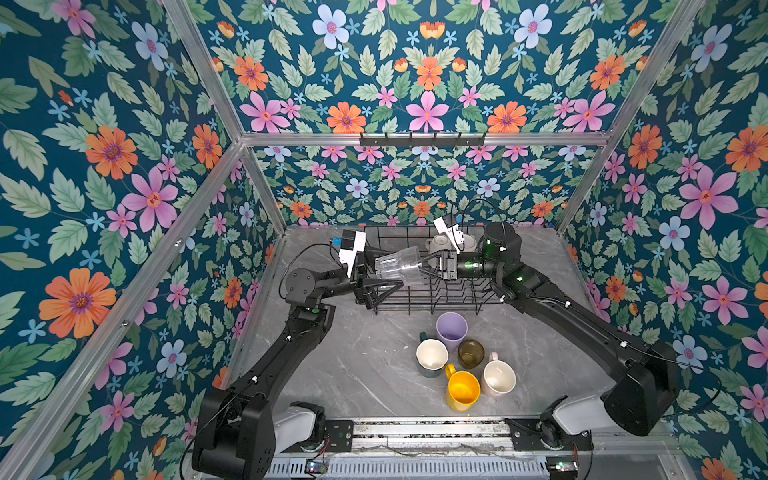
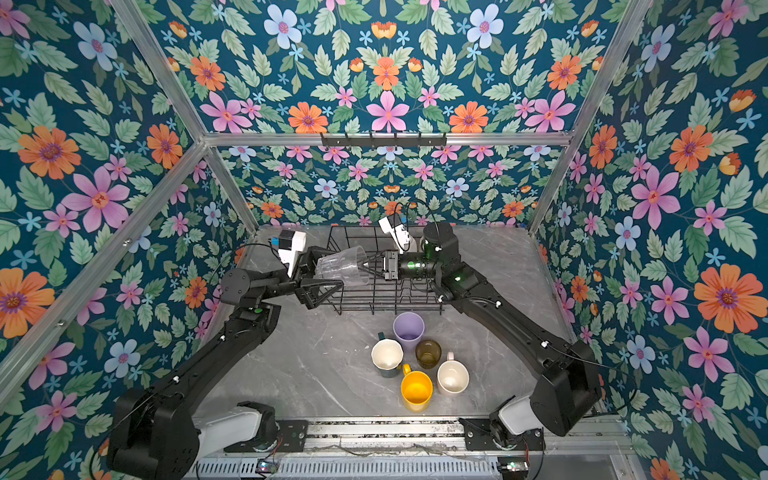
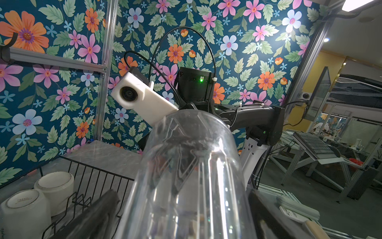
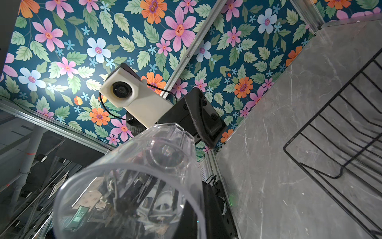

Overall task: Load cups into a dish rack
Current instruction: Place the cup upside down at the dish rack, then pick up the cup from the center of the table.

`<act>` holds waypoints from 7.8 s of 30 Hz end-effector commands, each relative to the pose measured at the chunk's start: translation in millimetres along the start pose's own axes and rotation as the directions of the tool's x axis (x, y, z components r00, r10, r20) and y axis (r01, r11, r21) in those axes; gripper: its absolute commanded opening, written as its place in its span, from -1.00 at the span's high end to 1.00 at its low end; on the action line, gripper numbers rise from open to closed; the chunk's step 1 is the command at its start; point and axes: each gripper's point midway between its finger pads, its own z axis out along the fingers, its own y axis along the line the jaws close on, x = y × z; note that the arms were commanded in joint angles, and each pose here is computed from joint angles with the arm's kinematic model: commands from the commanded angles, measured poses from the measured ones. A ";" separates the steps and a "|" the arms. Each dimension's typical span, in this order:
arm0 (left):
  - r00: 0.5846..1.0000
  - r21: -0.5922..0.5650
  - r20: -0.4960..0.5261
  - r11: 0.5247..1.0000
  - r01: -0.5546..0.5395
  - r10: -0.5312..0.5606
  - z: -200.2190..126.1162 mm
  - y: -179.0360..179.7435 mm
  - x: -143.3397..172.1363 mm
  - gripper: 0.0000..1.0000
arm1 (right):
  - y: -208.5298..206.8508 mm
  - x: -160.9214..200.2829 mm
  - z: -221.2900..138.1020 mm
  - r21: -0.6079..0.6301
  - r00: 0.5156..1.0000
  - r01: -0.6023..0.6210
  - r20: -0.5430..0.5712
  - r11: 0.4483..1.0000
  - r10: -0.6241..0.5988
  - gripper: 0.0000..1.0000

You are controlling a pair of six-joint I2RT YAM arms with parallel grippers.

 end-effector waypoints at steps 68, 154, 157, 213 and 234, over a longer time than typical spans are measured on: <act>0.992 -0.203 -0.108 0.976 -0.080 0.059 4.6 26.2 -8.3 1.00 | -14.5 3.5 -21.4 0.125 0.996 -0.010 0.089 0.992 -0.002 0.07; 0.519 -0.884 -0.465 0.349 -0.310 -0.717 -78.3 345.8 194.6 1.00 | -82.1 66.9 -167.9 0.680 0.935 -0.111 0.319 0.725 -0.156 -0.97; 0.511 -0.885 -0.462 0.343 -0.314 -0.725 -80.9 348.4 200.9 1.00 | -82.8 66.8 -166.6 0.676 0.935 -0.114 0.320 0.728 -0.151 -0.97; 0.910 -0.925 -0.333 0.273 -0.264 -0.249 -55.6 298.4 27.0 -0.99 | -133.8 106.4 -153.4 0.858 0.999 -0.043 0.040 0.512 0.018 -0.61; 0.985 -0.949 -0.085 0.290 -0.125 0.149 -85.4 179.4 -45.1 -0.99 | -188.1 149.3 -130.0 0.913 0.977 0.014 -0.099 0.408 0.188 0.08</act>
